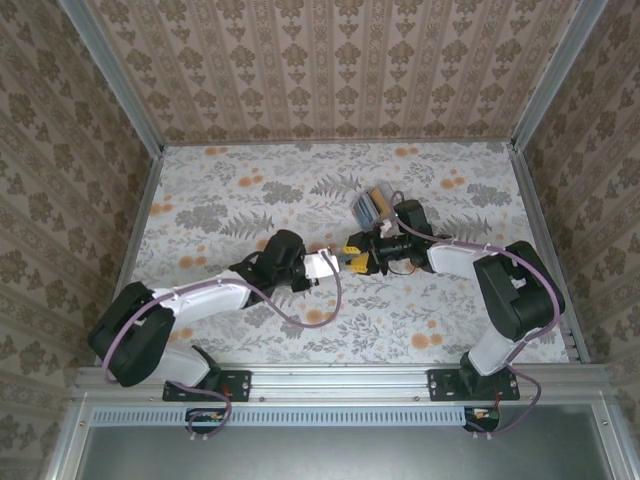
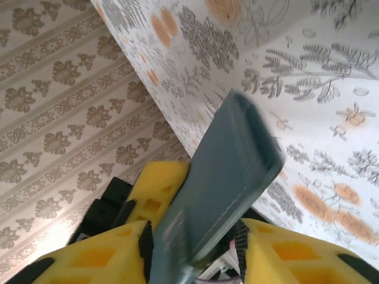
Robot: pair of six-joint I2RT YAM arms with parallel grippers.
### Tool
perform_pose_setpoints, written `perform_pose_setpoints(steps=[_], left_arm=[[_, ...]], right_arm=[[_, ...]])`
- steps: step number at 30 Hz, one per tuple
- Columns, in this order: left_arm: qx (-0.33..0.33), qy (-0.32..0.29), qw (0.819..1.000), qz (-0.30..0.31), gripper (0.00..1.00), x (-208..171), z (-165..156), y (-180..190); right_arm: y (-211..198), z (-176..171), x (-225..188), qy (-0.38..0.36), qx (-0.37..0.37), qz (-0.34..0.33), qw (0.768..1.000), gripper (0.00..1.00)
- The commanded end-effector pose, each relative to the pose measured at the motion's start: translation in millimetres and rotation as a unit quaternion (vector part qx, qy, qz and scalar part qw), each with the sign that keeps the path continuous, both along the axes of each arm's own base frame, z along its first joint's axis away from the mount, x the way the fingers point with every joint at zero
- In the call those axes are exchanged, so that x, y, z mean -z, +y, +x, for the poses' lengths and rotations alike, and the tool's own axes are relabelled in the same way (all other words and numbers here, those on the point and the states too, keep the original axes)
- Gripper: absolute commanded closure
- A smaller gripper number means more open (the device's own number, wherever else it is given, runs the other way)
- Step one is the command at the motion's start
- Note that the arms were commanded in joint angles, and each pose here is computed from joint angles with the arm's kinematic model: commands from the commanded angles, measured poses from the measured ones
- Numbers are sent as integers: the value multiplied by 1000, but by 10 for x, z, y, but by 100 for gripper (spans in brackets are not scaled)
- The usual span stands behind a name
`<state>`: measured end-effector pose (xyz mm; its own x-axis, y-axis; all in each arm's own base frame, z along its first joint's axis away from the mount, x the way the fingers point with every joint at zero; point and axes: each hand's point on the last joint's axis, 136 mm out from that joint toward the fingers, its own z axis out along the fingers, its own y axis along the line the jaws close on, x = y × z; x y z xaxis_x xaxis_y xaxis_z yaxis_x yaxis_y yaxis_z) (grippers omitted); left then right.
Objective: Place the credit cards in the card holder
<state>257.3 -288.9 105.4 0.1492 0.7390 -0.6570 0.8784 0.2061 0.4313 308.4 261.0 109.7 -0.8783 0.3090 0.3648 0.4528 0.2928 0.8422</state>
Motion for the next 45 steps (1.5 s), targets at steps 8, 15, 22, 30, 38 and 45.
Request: perform_pose_setpoints(steps=[8, 15, 22, 30, 38, 45], left_arm=[[-117, 356, 899, -227, 100, -592, 180, 124], [-70, 462, 855, -225, 100, -712, -48, -1], [-38, 497, 847, -186, 100, -583, -381, -94], [-8, 485, 857, -171, 100, -572, -544, -197], [2, 481, 860, -172, 100, -556, -613, -195], [12, 494, 851, -178, 100, -594, -633, -239]], right_arm=[[-333, 85, -447, -308, -64, -182, 932, 55], [46, -221, -598, -630, -244, -330, 660, 55], [34, -300, -536, -728, -274, -387, 495, 50], [81, -329, -644, -774, -269, -398, 413, 46], [79, -332, -724, -784, -240, -398, 411, 51], [128, -261, -723, -787, -222, -424, 389, 52]])
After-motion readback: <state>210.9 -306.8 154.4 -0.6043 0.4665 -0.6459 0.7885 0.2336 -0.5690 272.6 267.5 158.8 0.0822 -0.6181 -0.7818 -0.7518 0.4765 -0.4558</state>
